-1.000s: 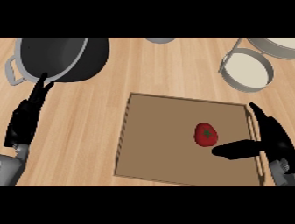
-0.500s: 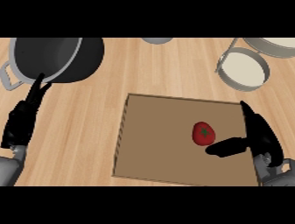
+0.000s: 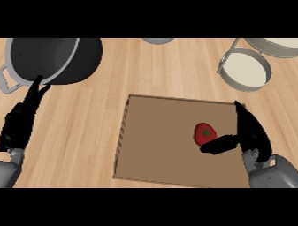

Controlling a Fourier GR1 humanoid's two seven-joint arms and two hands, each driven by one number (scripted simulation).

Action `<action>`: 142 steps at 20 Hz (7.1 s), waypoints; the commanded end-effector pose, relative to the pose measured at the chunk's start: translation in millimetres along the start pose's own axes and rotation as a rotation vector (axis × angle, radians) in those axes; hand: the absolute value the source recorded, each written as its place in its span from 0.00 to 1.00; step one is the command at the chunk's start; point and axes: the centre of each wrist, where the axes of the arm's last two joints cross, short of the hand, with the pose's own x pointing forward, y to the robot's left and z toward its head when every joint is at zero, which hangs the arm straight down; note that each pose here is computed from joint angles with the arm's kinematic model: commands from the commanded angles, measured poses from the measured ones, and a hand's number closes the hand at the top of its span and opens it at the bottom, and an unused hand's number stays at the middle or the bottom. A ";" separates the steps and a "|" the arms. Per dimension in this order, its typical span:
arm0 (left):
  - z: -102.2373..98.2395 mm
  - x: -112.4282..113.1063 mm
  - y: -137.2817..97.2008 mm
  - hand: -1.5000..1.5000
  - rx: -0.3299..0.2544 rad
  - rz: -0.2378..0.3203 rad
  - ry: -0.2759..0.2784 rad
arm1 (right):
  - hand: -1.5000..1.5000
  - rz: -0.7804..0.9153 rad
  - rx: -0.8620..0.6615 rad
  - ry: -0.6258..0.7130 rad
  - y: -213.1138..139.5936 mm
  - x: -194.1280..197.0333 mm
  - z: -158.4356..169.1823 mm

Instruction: Pick the tomato from the tray and place it in the tiered basket

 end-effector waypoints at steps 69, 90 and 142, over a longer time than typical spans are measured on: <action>-0.2 0.5 -28.1 0.50 -0.015 0.000 0.003 | 1.00 0.112 -0.348 -1.040 -128.7 89.3 104.3; -14.4 13.5 -4.5 0.50 -0.023 0.001 -0.021 | 1.00 0.423 -0.641 -0.923 -208.6 124.9 -28.1; -3.9 13.4 -18.0 0.50 -0.020 0.018 -0.029 | 0.00 -0.271 -0.240 -0.708 -384.5 -73.6 -108.9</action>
